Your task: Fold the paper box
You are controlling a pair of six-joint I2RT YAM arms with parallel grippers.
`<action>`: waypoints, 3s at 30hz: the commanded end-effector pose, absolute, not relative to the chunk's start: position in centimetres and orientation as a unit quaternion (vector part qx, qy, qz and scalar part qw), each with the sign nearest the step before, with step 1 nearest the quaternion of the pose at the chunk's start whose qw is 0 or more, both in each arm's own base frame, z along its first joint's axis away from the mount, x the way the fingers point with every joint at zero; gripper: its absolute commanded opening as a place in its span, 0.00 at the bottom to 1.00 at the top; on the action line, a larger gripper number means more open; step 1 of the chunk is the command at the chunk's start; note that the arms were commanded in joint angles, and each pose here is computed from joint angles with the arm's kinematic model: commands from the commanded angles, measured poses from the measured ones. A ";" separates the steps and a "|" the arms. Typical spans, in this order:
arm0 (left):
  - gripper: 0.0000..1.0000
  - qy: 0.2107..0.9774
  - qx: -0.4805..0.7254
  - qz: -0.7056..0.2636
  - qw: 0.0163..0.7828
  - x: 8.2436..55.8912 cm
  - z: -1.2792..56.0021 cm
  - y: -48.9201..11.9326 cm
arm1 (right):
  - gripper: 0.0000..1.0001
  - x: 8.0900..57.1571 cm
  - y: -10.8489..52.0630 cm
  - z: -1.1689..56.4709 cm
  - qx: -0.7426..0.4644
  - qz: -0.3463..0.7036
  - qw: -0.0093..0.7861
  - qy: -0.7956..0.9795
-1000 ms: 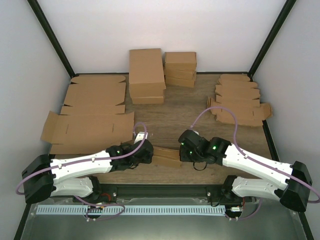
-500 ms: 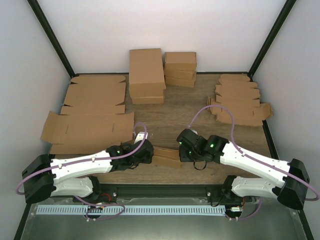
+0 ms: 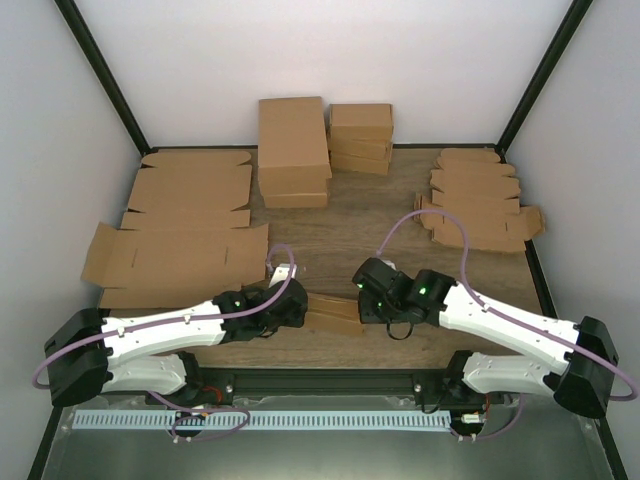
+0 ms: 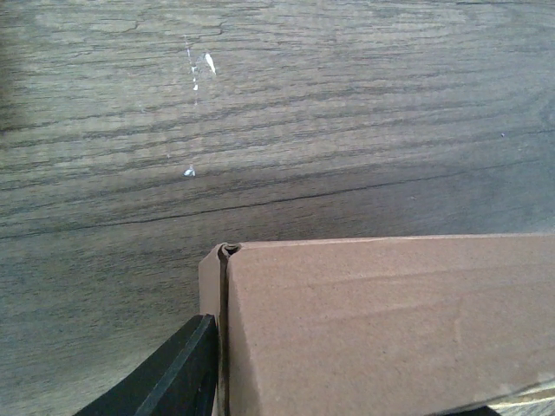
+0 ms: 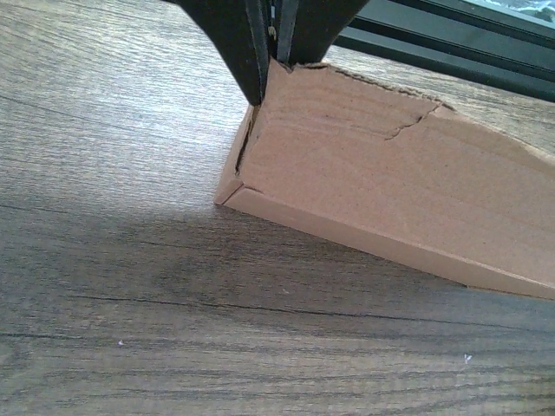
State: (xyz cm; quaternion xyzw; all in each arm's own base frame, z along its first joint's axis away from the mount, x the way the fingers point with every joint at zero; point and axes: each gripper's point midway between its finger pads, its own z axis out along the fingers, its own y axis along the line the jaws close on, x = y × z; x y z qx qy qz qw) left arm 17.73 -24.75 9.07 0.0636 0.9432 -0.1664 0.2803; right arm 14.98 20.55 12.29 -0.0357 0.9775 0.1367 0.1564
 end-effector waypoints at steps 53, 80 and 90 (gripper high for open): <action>0.13 0.894 0.072 -0.376 0.232 18.5 20.6 -23.0 | 0.45 13.5 26.3 22.3 -0.154 0.360 0.185 0.901; 0.04 0.826 0.060 -0.542 0.141 17.6 15.2 -24.8 | 0.01 14.5 24.8 17.2 -0.086 0.588 0.127 0.795; 0.04 0.835 0.047 -0.533 0.126 16.8 12.9 -24.2 | 0.01 13.9 24.2 13.4 -0.070 0.577 0.103 0.807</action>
